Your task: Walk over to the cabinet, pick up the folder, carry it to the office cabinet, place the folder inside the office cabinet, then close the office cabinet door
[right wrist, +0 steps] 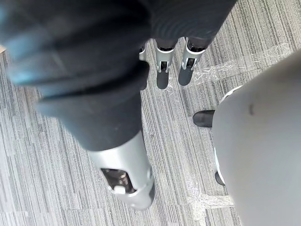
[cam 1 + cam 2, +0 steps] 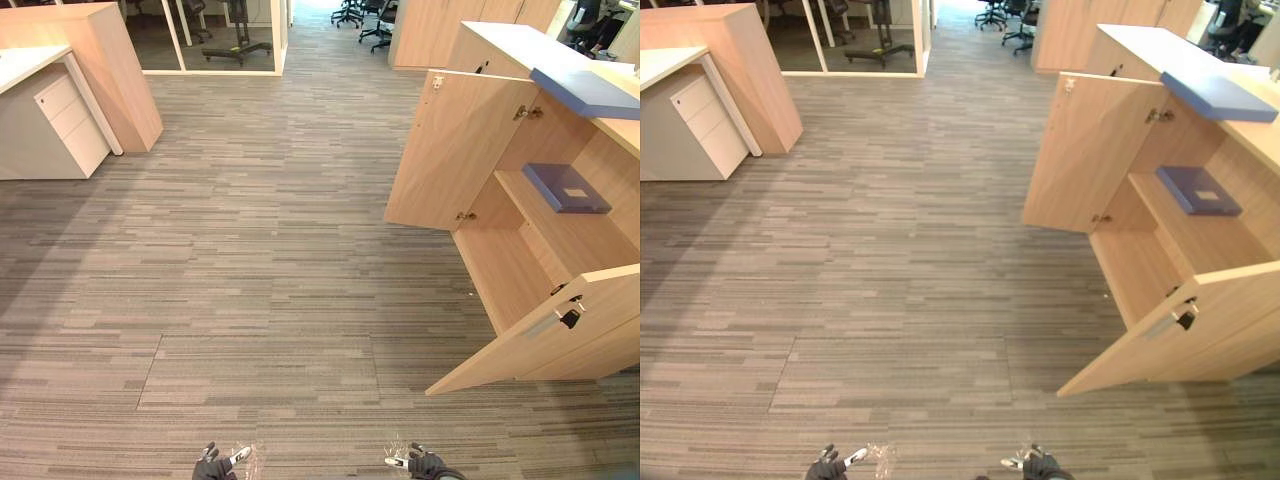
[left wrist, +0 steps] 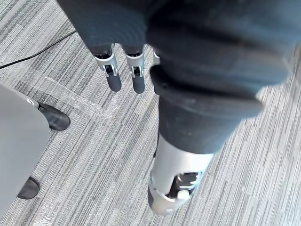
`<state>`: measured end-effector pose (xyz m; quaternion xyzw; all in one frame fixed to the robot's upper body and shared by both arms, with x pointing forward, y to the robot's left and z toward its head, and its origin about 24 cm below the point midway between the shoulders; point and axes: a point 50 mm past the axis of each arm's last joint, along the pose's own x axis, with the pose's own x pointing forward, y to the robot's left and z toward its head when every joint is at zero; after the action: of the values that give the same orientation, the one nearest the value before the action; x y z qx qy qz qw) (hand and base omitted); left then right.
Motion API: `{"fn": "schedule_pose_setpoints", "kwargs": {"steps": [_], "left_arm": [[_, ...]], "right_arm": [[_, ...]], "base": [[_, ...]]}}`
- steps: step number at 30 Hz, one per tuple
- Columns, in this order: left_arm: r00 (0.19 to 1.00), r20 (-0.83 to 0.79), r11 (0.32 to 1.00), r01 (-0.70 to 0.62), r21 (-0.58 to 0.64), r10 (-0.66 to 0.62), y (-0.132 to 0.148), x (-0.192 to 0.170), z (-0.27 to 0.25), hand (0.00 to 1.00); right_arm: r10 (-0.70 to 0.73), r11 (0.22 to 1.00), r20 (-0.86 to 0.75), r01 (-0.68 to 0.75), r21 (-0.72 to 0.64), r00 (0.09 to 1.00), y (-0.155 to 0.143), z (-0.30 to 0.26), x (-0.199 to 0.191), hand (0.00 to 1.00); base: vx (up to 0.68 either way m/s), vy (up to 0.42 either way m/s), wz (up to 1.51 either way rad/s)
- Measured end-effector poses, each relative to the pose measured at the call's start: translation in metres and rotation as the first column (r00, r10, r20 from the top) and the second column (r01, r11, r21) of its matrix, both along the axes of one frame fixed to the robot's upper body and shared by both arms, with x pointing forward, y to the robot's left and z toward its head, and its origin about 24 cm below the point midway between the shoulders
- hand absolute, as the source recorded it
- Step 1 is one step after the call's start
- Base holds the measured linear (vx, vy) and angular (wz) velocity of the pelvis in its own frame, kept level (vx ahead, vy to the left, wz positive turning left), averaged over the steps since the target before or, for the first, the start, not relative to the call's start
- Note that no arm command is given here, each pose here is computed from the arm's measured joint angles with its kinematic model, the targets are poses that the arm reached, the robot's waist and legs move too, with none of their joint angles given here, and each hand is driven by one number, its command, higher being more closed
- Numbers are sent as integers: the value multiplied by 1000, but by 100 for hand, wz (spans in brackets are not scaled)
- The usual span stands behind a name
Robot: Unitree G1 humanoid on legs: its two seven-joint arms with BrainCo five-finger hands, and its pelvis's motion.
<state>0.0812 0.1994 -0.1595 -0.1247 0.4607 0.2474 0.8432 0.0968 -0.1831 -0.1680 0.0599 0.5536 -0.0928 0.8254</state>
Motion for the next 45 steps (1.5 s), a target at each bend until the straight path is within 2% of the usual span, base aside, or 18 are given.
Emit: {"fn": "schedule_pose_setpoints", "kwargs": {"steps": [4, 8, 10, 15, 18, 23, 25, 26, 29, 37, 40, 45], "left_arm": [[999, 0, 999, 35, 26, -35, 2, 5, 1, 0], [999, 28, 999, -32, 16, 32, 8, 11, 4, 0], [992, 61, 994, -110, -5, 110, 11, 15, 6, 0], [981, 84, 985, -174, -23, 175, 14, 18, 7, 0], [963, 76, 965, -255, -57, 259, 14, 11, 6, 0], [870, 69, 867, -474, -155, 488, 14, -1, 3, 0], [853, 48, 848, -508, -150, 519, 12, -14, 0, 0], [852, 34, 846, -514, -142, 523, 11, -22, 0, 0], [863, 60, 857, -487, -166, 502, 7, -11, 1, 0], [886, 22, 880, -457, -133, 463, 9, -17, -2, 0], [907, 7, 901, -416, -125, 420, 3, -16, -3, 0], [910, 18, 904, -410, -118, 415, 4, -8, -2, 0]], "right_arm": [[10, 1000, -1, -10, -2, 1000, 2, 0, 1, 0], [9, 1000, -10, -9, -2, 1000, 2, -1, 1, 0], [12, 1000, -10, -12, -7, 1000, 0, 0, 4, 0], [-16, 1000, -7, 16, -2, 1000, -2, 0, 4, 0], [-23, 1000, -4, 23, -3, 1000, -3, 0, 5, 0], [-75, 997, -29, 76, 15, 997, 0, -1, 2, 0], [-106, 994, -26, 107, 29, 994, -2, -1, 2, 0], [-118, 992, -31, 119, 33, 993, -3, -2, -1, 0], [-159, 987, 23, 159, 14, 987, -16, 3, 11, 0], [-212, 976, 105, 206, 64, 972, -8, 11, 38, 0], [-249, 968, 87, 246, 45, 965, -17, 8, 27, 0], [-295, 955, 52, 291, 62, 954, -11, 5, 18, 0]], "base": [[-5, 5, 18], [-70, 33, 29], [-34, 74, -3], [61, 178, -29], [200, 338, -38], [388, 393, -28], [381, 352, -86], [401, 347, -46], [368, 264, 28], [209, -59, -5], [196, -203, 19], [329, -275, 23]]}}
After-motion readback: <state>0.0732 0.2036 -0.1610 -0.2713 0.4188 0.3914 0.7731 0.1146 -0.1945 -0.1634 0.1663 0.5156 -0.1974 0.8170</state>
